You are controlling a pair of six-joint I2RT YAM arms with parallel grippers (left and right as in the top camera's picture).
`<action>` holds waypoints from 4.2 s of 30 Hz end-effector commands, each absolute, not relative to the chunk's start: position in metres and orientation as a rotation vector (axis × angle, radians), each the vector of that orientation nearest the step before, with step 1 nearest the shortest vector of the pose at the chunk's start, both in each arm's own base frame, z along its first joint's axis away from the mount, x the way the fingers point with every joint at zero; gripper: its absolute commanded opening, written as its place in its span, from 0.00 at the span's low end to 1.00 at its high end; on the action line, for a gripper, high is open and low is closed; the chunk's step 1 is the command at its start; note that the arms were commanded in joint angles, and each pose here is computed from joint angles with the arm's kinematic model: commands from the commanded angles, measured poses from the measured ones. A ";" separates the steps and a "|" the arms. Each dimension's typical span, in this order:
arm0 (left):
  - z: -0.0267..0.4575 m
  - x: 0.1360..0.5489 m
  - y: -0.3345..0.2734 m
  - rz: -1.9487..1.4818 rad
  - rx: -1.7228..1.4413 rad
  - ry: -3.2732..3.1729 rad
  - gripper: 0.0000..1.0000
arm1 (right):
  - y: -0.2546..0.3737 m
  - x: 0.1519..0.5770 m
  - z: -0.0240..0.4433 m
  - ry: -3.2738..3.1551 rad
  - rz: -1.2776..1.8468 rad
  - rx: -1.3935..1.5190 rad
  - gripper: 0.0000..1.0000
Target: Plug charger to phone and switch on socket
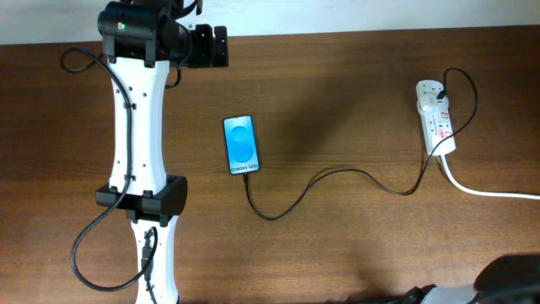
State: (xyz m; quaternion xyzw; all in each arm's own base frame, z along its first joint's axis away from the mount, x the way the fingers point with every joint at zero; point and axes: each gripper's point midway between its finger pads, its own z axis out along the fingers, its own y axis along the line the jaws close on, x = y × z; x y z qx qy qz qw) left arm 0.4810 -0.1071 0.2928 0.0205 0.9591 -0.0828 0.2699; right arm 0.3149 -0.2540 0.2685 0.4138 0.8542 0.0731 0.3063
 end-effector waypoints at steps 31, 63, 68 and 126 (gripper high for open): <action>0.305 0.477 -0.104 -0.217 0.062 2.557 0.99 | -0.229 0.448 0.027 2.642 0.417 0.732 0.98; 0.305 0.477 -0.104 -0.218 0.064 2.557 0.99 | -0.218 0.449 -0.007 2.696 0.300 0.682 0.98; 0.305 0.477 -0.104 -0.218 0.064 2.557 0.99 | -0.217 0.448 -0.007 2.696 0.303 0.681 0.98; 0.305 0.477 -0.104 -0.217 0.064 2.557 0.99 | -0.181 0.436 -0.020 2.839 0.231 0.709 0.98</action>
